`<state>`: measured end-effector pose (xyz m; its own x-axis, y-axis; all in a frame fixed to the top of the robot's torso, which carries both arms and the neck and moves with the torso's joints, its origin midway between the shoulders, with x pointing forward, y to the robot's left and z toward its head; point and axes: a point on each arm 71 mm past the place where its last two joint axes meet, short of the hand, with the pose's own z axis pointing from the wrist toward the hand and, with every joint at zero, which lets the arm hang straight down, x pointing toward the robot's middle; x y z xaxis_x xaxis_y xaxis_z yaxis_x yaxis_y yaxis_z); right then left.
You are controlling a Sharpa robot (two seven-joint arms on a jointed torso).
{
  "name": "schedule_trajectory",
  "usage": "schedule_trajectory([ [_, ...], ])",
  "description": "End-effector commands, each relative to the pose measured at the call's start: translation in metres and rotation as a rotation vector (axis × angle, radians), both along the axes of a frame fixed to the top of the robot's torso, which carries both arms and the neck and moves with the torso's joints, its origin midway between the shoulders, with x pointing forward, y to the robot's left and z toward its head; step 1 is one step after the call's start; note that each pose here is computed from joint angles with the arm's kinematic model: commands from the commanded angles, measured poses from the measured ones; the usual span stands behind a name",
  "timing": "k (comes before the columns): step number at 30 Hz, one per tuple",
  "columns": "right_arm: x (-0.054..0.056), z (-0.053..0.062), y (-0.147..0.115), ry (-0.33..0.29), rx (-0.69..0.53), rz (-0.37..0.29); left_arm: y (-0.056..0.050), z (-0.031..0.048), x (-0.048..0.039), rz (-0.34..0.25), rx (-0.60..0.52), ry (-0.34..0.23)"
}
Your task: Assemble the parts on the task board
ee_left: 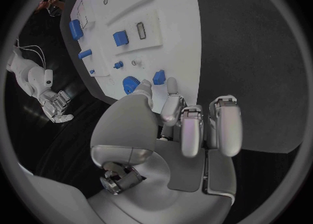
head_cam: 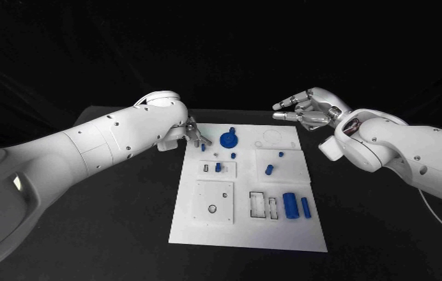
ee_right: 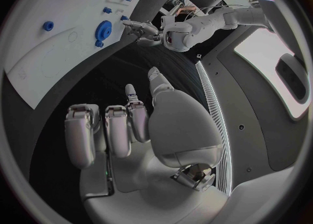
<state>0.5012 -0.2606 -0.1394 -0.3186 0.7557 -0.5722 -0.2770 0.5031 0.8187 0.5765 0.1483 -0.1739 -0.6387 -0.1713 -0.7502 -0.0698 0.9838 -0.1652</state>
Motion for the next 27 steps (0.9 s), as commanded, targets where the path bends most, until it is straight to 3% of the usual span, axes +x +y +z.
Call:
schedule_trajectory([
  [1, -0.0005, -0.0007, 0.0021, 0.0, -0.003, 0.022, -0.0048, -0.0012, -0.0022, -0.022, -0.019, 0.029],
  [27, 0.0002, -0.0025, 0.004, 0.008, -0.001, 0.027, -0.009, -0.0026, -0.001, -0.025, -0.062, 0.017],
])
